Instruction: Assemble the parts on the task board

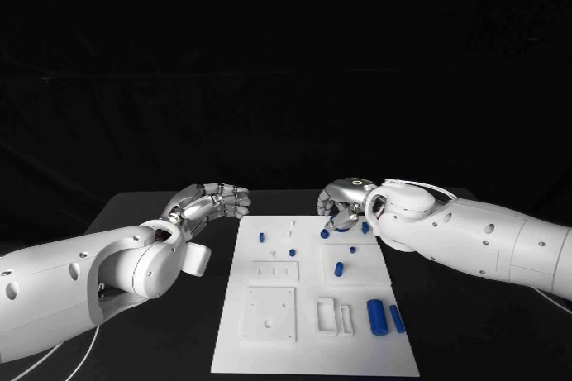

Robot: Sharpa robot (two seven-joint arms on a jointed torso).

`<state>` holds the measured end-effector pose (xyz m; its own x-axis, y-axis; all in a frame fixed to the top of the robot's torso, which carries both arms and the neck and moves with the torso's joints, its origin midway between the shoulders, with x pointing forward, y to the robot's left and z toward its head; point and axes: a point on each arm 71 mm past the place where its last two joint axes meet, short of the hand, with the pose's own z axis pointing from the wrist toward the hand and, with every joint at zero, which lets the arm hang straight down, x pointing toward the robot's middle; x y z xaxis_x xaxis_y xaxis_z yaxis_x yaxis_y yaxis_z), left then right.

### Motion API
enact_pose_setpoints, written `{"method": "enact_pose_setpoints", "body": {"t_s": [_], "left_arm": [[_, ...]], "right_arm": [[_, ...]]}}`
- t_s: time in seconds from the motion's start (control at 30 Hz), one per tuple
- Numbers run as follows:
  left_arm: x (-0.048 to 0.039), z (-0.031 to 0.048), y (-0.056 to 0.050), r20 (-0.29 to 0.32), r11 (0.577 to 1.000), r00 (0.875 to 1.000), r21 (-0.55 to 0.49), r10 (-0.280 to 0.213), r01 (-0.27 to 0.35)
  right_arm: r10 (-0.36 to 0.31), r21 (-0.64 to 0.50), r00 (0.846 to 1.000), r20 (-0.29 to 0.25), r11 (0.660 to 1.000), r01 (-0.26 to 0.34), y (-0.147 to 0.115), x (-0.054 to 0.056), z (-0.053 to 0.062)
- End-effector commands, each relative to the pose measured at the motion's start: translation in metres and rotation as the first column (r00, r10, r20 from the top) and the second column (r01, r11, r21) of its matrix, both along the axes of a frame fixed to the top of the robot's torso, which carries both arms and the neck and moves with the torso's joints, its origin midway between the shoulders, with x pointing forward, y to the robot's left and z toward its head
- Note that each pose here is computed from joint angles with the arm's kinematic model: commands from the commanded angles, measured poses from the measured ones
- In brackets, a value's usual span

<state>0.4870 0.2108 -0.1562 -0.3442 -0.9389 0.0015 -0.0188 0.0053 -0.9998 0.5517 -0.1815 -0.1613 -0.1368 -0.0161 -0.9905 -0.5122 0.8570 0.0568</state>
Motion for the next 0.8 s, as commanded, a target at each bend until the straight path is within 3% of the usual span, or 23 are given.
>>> {"method": "enact_pose_setpoints", "body": {"t_s": [0.03,0.8], "left_arm": [[-0.0008,0.0021,-0.003,0.01,1.0,1.0,-0.004,-0.024,0.024],[-0.0002,0.0011,-0.003,-0.001,1.0,1.0,0.0,-0.025,0.025]], "right_arm": [[-0.045,-0.076,0.996,0.072,0.996,0.051,-0.004,0.004,0.001],[-0.039,-0.117,0.999,0.003,0.992,0.039,-0.006,0.004,-0.017]]}}
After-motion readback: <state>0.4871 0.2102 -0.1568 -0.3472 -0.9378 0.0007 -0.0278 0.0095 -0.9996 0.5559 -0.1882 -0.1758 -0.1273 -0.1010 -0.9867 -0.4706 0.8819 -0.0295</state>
